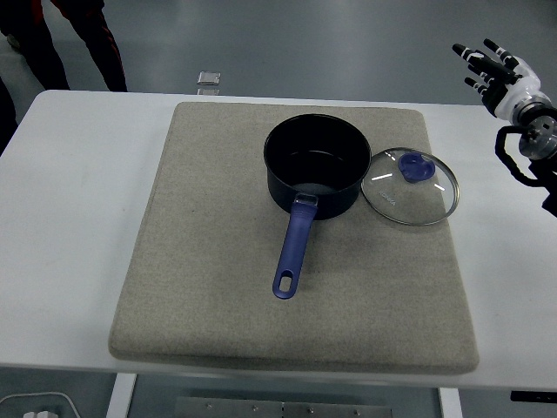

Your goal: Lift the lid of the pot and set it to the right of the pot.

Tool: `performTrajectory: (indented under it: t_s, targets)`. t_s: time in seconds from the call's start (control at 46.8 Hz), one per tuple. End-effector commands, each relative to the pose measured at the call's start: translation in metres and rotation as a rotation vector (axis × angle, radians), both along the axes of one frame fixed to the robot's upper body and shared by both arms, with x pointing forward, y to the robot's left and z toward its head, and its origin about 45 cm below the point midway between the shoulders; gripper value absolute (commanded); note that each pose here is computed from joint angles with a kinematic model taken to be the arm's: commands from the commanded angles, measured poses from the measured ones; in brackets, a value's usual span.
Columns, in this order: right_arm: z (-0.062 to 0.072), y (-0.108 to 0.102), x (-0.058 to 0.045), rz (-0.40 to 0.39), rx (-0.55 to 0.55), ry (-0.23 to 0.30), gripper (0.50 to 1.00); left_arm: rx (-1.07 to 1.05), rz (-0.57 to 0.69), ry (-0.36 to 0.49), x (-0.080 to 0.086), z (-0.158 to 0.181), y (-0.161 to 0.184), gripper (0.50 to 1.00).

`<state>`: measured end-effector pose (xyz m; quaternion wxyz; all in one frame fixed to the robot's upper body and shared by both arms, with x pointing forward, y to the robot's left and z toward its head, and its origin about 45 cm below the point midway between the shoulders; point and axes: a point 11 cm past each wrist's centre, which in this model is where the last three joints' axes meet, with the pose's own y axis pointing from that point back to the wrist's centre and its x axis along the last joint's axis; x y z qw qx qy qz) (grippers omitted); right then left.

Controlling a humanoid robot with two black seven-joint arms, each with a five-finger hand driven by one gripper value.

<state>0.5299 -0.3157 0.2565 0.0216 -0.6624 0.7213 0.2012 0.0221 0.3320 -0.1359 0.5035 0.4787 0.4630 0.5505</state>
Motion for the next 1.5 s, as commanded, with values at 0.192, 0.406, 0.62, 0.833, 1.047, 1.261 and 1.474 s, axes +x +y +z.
performTrajectory:
  t_s: [0.192, 0.406, 0.62, 0.833, 1.047, 1.261, 1.474]
  targets:
    - [-0.008, 0.013, -0.003, 0.084, 0.035, -0.019, 0.946, 0.0, 0.0, 0.0, 0.0, 0.0, 0.0, 1.0]
    - [-0.013, 0.018, -0.005, 0.091, 0.043, -0.04, 0.946, 0.0, 0.0, 0.0, 0.0, 0.0, 0.0, 1.0]
    - [-0.015, 0.015, -0.006, 0.077, 0.051, -0.041, 0.946, 0.0, 0.0, 0.0, 0.0, 0.0, 0.0, 1.0]
    - [-0.014, 0.014, -0.005, 0.075, 0.052, -0.045, 0.946, 0.0, 0.0, 0.0, 0.0, 0.0, 0.0, 1.0]
    - [-0.013, 0.014, -0.005, 0.074, 0.054, -0.057, 0.946, 0.0, 0.0, 0.0, 0.0, 0.0, 0.0, 1.0]
    - [-0.012, 0.015, -0.004, 0.071, 0.067, -0.061, 0.946, 0.0, 0.0, 0.0, 0.0, 0.0, 0.0, 1.0]
    - [-0.012, 0.015, -0.004, 0.069, 0.068, -0.061, 0.946, 0.0, 0.0, 0.0, 0.0, 0.0, 0.0, 1.0]
